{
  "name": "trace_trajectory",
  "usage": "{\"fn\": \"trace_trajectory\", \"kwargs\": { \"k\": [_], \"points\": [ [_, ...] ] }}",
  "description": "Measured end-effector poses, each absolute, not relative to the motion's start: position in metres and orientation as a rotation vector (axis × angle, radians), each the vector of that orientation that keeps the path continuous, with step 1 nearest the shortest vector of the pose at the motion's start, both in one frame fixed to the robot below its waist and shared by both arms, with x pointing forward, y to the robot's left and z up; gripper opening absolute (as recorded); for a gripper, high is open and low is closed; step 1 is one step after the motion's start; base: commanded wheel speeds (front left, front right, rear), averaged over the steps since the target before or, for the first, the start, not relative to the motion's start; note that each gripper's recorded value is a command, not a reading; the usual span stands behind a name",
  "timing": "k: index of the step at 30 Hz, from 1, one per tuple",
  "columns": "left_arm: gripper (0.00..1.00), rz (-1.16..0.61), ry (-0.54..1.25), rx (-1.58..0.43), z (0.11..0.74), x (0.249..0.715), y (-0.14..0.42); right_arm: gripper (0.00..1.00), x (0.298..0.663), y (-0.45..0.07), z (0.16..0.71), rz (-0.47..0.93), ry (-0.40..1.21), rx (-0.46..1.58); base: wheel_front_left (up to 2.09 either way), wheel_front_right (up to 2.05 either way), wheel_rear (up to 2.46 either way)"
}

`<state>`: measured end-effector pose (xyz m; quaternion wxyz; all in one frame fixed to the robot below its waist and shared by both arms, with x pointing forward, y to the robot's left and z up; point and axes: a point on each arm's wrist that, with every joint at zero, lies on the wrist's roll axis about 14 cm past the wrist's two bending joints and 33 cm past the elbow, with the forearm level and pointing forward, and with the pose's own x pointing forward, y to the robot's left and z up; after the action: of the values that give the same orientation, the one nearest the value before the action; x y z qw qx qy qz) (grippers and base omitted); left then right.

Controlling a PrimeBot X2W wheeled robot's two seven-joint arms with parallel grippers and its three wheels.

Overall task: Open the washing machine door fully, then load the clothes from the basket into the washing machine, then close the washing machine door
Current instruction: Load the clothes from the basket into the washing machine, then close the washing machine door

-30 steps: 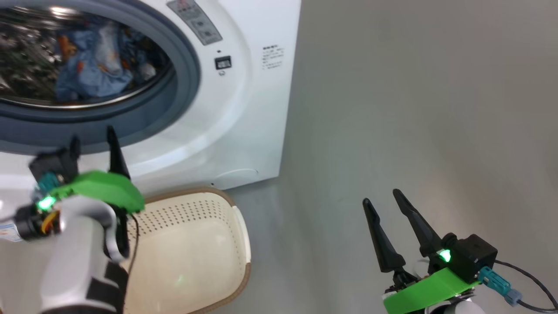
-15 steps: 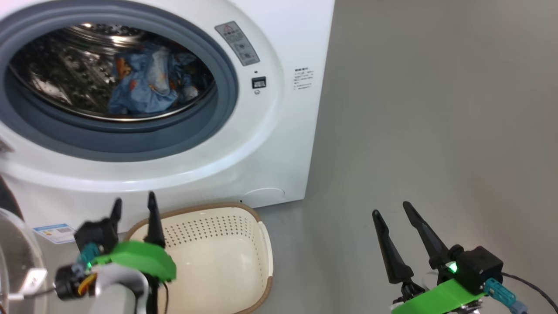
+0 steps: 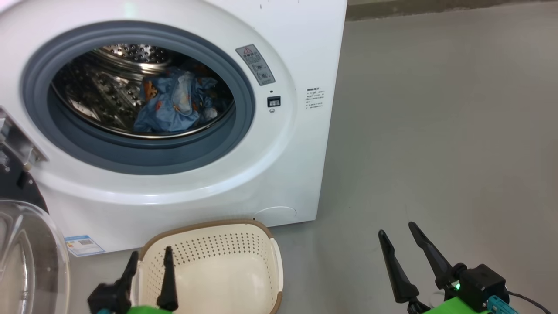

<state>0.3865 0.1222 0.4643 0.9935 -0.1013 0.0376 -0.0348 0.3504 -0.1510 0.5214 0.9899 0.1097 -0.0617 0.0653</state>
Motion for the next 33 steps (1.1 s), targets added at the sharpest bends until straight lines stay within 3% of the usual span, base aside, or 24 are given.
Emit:
{"fn": "trace_trajectory", "kwargs": {
  "k": [16,33],
  "points": [
    [1.0,0.023,0.055,-0.193,0.467,0.35,0.158,1.0,0.338,-0.168,0.522,0.094,-0.132,0.194,0.0,0.0,0.0],
    [1.0,0.054,0.048,-0.187,0.469,0.349,0.165,1.0,0.336,-0.168,0.525,0.092,-0.142,0.198,-0.16,0.16,0.0]
  ]
}}
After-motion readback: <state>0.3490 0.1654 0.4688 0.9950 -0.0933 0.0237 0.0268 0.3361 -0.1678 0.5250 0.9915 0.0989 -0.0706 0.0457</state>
